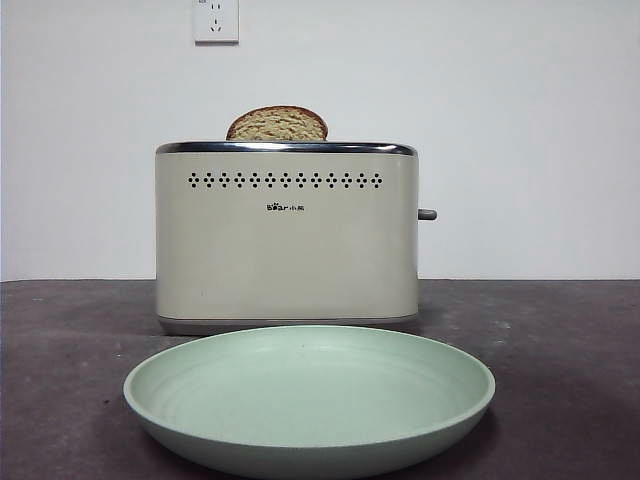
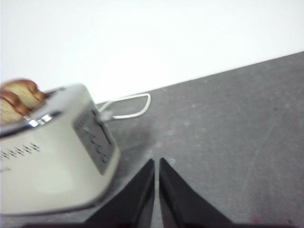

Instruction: Take the bread from the toaster,put the bread on the plate,put the plate on the table

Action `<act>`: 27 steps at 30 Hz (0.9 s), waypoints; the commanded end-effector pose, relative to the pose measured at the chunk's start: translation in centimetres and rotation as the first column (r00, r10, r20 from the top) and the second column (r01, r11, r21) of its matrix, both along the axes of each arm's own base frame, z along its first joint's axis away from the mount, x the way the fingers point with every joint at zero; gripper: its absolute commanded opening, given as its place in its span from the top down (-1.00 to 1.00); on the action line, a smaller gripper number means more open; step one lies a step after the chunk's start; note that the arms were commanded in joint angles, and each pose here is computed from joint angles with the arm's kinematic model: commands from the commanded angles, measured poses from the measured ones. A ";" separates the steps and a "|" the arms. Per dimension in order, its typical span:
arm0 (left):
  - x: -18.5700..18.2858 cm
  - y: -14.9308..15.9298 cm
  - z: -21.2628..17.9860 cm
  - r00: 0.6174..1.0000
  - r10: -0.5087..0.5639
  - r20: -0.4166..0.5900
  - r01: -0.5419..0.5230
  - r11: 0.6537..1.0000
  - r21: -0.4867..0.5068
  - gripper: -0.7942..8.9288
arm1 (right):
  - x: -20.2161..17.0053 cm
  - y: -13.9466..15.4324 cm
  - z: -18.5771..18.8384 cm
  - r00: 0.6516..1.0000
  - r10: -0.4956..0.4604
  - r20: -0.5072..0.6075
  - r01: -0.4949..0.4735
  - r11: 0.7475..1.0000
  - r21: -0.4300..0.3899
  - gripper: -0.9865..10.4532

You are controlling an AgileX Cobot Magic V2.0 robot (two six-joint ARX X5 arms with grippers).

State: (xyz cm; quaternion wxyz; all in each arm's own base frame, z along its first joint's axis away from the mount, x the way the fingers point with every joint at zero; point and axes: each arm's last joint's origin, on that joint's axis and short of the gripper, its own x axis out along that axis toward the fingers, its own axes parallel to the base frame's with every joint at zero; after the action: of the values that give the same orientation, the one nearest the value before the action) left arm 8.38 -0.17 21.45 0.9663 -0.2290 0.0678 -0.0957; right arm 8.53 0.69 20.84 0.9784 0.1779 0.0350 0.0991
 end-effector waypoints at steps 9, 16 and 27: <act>0.3 -0.6 8.8 0.962 -0.267 -0.055 0.272 0.954 0.125 0.82 | 0.2 0.6 8.1 0.957 0.227 -0.183 -0.244 0.967 -0.073 0.82; 0.6 -1.3 10.9 0.881 -0.455 -0.127 0.472 0.864 0.176 0.82 | 0.7 1.0 12.3 0.858 0.346 -0.381 -0.428 0.890 -0.155 0.82; 0.4 -2.2 11.2 0.803 -0.558 -0.208 0.592 0.785 0.180 0.65 | 0.9 1.9 13.4 0.768 0.413 -0.489 -0.554 0.812 -0.184 0.77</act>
State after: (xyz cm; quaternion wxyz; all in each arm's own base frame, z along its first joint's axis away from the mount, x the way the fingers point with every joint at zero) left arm 8.81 -2.39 31.93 0.9003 -0.1013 0.2311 -0.3547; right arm 9.40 2.52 33.74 0.8993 0.0308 0.3191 0.2976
